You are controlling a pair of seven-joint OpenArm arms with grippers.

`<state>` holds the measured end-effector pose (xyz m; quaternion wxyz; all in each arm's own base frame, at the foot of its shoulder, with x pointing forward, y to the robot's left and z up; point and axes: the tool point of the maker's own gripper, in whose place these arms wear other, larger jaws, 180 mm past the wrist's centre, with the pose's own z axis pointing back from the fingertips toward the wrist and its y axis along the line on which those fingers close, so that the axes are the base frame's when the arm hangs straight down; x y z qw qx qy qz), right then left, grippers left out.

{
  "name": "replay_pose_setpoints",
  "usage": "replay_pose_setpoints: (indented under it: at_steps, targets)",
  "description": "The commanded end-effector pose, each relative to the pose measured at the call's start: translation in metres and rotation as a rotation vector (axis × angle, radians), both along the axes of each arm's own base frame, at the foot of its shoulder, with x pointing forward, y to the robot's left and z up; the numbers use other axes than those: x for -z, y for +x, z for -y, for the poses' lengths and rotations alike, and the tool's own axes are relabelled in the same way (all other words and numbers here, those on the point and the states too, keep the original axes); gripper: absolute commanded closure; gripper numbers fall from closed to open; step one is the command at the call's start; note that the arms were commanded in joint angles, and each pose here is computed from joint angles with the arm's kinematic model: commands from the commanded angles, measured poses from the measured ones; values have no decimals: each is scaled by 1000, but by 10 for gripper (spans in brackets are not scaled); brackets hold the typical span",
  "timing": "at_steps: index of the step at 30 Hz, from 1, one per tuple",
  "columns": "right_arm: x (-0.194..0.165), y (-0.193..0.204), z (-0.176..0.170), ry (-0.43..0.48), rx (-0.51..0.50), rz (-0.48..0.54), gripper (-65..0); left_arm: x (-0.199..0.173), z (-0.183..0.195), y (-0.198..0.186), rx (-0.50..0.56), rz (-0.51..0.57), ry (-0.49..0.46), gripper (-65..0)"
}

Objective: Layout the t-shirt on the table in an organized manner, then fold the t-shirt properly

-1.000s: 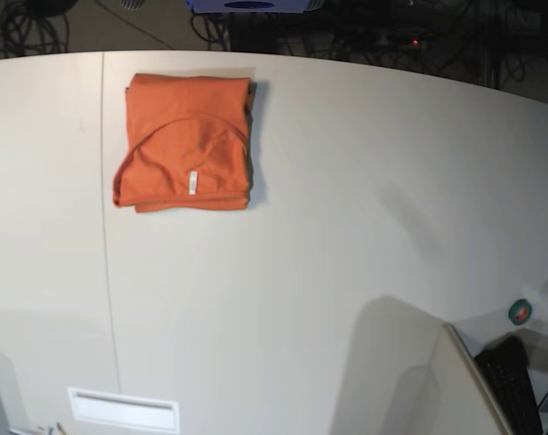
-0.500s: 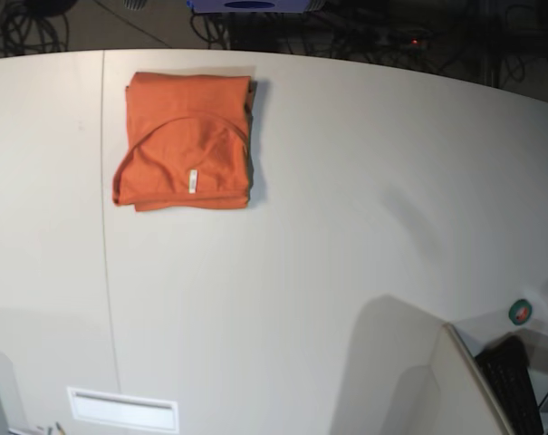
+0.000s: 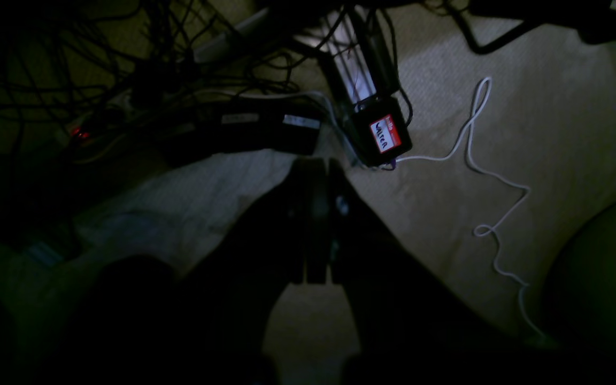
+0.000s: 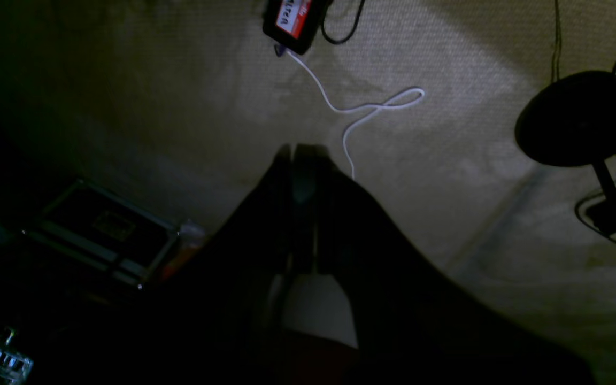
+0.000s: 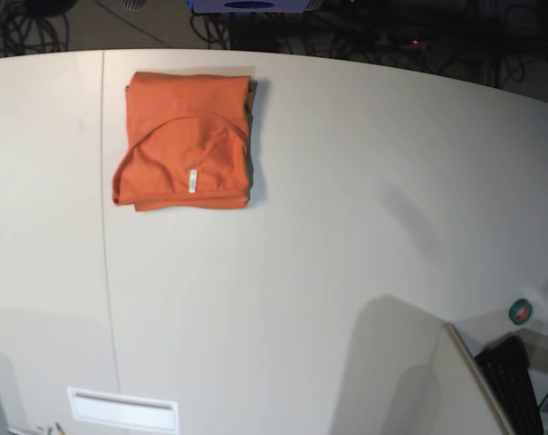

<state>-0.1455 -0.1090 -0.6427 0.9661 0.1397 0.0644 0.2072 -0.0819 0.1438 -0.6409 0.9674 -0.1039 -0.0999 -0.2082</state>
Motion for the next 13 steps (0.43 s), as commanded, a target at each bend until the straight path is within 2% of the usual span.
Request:
replay_pose_setpoints:
  at_steps: [1, 13]
  targets:
    - [-3, -12, -7, 13, 2, -24, 0, -1, 0, 0, -2, 4, -6, 0]
    - [-2, -2, -24, 40, 7, -3, 0, 1, -3, 7, 10, 13, 1, 0]
